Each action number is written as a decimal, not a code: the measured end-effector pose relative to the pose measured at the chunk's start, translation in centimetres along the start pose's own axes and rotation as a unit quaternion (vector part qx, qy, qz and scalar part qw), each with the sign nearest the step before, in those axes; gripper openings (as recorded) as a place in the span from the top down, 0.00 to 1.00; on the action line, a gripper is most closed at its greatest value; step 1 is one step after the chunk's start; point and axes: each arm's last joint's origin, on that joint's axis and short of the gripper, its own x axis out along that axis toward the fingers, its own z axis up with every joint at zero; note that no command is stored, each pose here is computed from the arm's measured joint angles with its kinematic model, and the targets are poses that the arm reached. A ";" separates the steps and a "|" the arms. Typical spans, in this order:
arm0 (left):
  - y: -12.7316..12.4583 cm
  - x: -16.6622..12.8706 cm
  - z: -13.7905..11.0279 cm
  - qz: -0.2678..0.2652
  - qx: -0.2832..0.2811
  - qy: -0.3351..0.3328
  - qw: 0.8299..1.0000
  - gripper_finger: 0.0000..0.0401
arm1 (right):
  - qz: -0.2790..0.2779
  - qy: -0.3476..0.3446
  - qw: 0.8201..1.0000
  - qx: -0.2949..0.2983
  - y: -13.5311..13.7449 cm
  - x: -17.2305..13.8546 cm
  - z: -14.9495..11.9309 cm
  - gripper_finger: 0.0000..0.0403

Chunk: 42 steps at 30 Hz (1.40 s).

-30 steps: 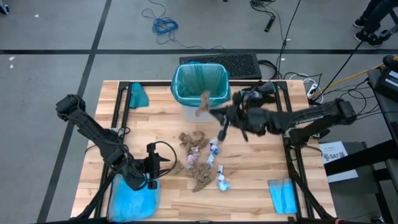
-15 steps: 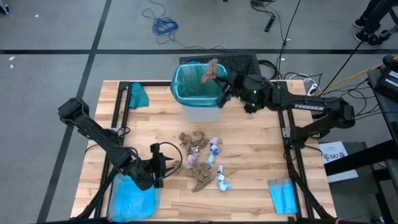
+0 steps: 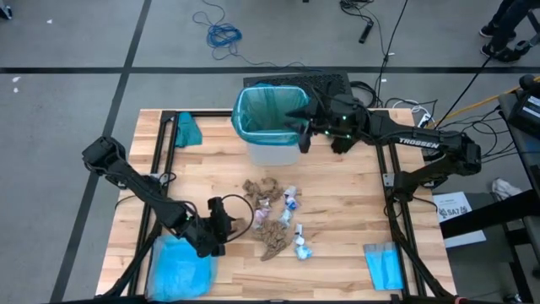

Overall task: Place trash/remove bag and relplace
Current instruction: Put the brown napkin into the trash bin

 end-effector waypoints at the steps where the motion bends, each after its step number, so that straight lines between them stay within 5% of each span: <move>1: 0.0 0.0 0.0 -0.005 -0.006 0.006 1.000 0.60 | 0.009 0.000 1.000 0.002 0.1 0.0 0.0 0.60; 10: 0.9 1.0 -0.5 0.008 -0.016 0.052 0.998 0.60 | 0.068 0.038 0.996 0.046 1.0 -0.1 -0.7 0.40; 26: 2.3 7.2 -1.2 -0.003 -0.034 0.129 0.991 0.61 | 0.110 0.074 0.991 -0.007 10.0 -2.0 -2.1 0.42; 29: 2.2 7.6 -1.1 -0.002 -0.038 0.122 0.992 0.70 | 0.104 0.095 0.990 -0.014 11.6 -2.8 -2.8 0.42; 33: 2.3 7.5 -0.9 0.001 -0.040 0.113 0.993 0.94 | 0.090 0.120 0.988 -0.020 13.6 -4.1 -3.7 0.42; 42: 2.5 5.7 0.8 -0.008 -0.023 0.076 0.997 1.00 | 0.055 0.142 0.988 -0.014 17.3 -6.8 -6.9 0.42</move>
